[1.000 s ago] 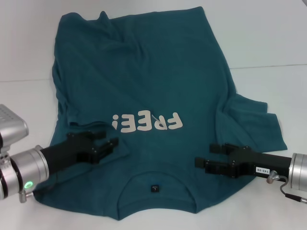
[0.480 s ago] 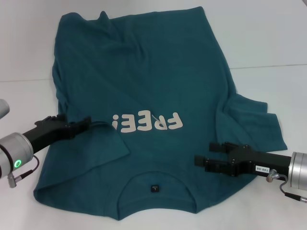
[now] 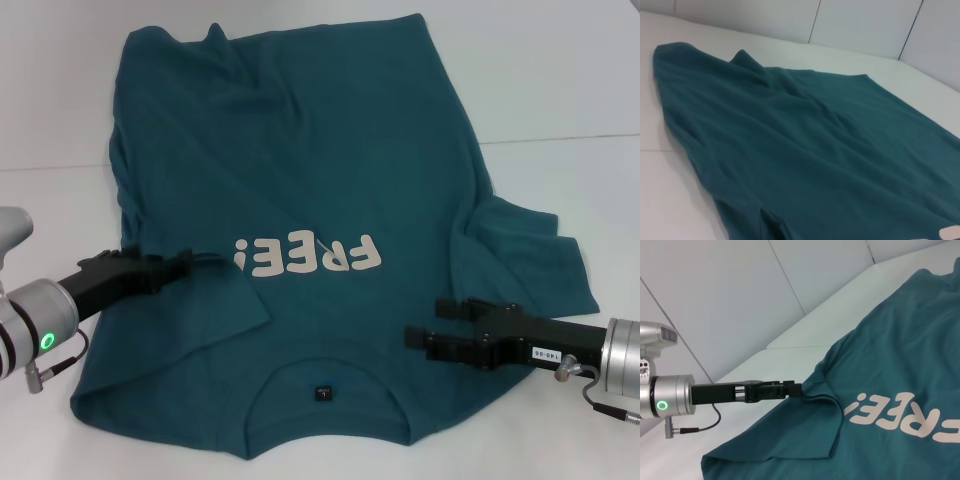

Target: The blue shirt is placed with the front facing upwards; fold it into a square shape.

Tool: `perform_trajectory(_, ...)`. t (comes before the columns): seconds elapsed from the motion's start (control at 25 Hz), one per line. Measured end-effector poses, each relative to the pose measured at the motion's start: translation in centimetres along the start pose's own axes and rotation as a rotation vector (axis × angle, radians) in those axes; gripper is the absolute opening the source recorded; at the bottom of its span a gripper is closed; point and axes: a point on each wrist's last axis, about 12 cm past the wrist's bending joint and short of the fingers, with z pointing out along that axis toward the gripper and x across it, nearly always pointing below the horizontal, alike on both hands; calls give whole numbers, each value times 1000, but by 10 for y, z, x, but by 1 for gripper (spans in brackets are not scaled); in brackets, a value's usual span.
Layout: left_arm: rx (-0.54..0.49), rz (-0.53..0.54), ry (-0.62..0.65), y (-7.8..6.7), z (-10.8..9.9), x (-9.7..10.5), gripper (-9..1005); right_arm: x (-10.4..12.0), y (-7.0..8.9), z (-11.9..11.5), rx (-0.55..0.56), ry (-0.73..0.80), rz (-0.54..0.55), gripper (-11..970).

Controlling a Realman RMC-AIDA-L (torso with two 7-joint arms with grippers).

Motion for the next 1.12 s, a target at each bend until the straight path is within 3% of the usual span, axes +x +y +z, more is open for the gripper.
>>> perform_trajectory(0.56, 6, 18, 15, -4, 3, 1, 895, 1, 1, 0, -4, 1, 2, 922)
perform_trajectory(1.12, -32, 17, 22, -2, 6, 0, 631, 3, 1, -2, -8, 2, 5, 922)
